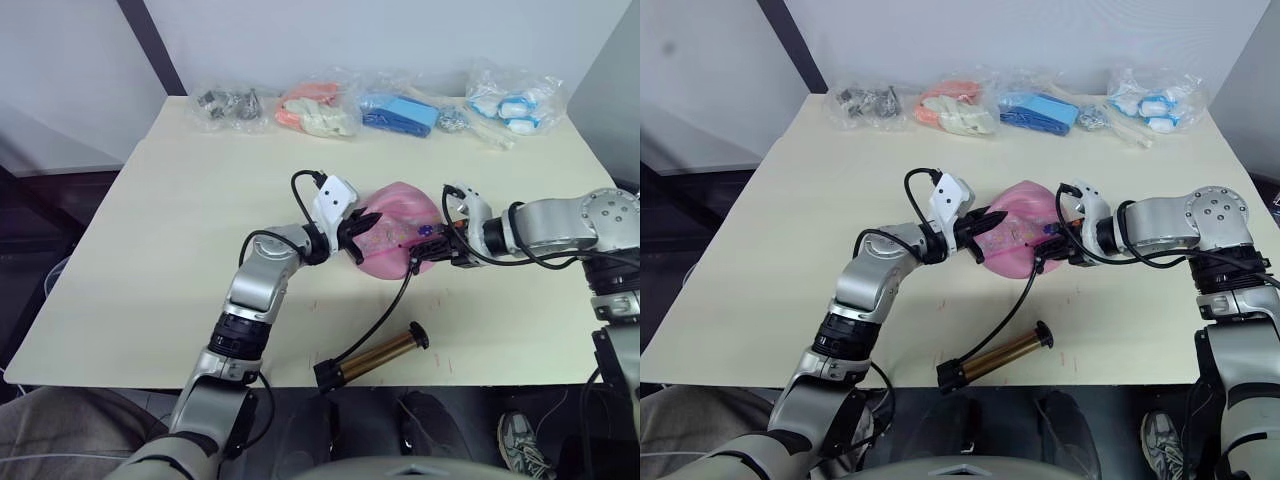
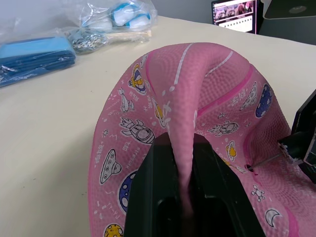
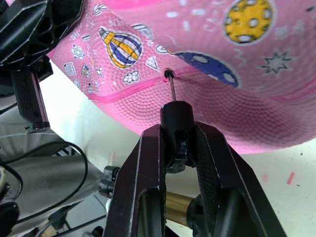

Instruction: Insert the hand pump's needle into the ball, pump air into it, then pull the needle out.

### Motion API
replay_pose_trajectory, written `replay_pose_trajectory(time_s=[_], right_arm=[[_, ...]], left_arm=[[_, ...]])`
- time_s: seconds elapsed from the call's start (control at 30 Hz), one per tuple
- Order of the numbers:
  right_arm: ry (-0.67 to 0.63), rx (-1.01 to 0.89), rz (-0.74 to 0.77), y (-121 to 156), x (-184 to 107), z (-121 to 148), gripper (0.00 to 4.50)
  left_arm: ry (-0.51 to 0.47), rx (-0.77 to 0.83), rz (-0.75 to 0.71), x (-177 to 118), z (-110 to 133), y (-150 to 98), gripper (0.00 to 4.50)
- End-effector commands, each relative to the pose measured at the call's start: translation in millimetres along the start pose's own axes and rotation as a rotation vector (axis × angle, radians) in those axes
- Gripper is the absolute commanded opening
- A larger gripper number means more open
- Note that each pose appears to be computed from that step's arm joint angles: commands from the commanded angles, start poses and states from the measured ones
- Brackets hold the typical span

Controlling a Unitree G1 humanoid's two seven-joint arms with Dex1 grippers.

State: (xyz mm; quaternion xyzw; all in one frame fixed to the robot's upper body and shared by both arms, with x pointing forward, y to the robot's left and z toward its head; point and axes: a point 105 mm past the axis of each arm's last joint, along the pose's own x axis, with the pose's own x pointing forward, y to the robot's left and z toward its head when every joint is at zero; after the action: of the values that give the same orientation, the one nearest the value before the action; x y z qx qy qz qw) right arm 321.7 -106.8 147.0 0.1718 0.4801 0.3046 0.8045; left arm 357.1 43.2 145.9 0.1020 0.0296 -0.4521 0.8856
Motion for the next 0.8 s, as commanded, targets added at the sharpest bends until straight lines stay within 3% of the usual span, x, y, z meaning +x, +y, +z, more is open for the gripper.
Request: replay_pose_trajectory(time_s=[0.03,0.8], right_arm=[[-0.082,-0.106,-0.002,17.1,-3.9,13.5,0.32],[-0.083,-0.203,-0.016,26.7,14.9,16.1,0.32]], left_arm=[[0.052,-0.13,-0.122,11.5,-16.4,-31.9,0.04],[0.136,-0.147,-0.167,10.0,-29.2,-45.4,0.04]])
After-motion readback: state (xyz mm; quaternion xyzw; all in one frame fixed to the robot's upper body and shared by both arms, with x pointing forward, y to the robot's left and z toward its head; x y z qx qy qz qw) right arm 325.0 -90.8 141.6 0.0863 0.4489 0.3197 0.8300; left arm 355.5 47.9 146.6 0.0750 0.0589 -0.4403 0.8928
